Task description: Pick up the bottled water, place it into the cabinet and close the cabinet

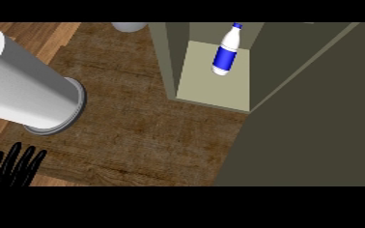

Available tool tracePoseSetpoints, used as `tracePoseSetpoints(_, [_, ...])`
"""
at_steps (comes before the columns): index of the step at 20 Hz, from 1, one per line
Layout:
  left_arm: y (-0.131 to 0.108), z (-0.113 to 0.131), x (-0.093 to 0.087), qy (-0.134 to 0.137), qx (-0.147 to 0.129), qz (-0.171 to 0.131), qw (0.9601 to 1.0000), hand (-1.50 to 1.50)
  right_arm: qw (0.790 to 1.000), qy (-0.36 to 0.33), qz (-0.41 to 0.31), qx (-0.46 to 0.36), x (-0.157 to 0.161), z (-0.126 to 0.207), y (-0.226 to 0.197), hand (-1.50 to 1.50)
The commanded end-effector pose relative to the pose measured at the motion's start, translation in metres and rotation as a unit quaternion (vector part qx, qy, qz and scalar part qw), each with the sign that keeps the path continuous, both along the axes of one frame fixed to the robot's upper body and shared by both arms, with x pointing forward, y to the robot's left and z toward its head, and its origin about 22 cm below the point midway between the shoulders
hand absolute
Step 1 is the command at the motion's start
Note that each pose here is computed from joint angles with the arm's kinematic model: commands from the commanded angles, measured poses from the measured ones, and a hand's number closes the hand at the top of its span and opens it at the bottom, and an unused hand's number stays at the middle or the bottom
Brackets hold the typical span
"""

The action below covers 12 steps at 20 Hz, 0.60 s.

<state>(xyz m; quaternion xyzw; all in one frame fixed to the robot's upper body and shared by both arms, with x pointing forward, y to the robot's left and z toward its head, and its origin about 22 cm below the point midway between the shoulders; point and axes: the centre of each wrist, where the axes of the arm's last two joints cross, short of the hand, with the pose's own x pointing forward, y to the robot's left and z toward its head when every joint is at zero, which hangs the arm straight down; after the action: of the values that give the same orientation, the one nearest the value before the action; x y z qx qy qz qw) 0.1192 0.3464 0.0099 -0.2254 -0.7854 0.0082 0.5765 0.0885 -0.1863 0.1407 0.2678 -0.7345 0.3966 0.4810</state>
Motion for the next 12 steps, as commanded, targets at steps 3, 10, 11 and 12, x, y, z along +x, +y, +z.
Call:
tracePoseSetpoints(3, [0.009,0.008,0.005,-0.011,0.006,-0.010,0.9999,-1.50,0.999,0.051,0.001,0.006,0.008,-0.003,0.019,1.50])
tracePoseSetpoints(10, [0.015,0.012,0.011,-0.020,0.005,-0.006,0.9998,-1.50,0.995,0.090,-0.022,0.045,0.019,-0.012,0.025,1.50])
tracePoseSetpoints(11, [0.018,0.017,0.013,-0.018,0.012,-0.015,0.9997,-1.50,0.993,0.104,-0.024,0.045,0.023,-0.016,0.025,1.50])
tracePoseSetpoints(12, [0.018,0.019,0.016,-0.023,0.009,-0.010,0.9997,-1.50,0.992,0.107,-0.026,0.059,0.024,-0.014,0.028,1.50])
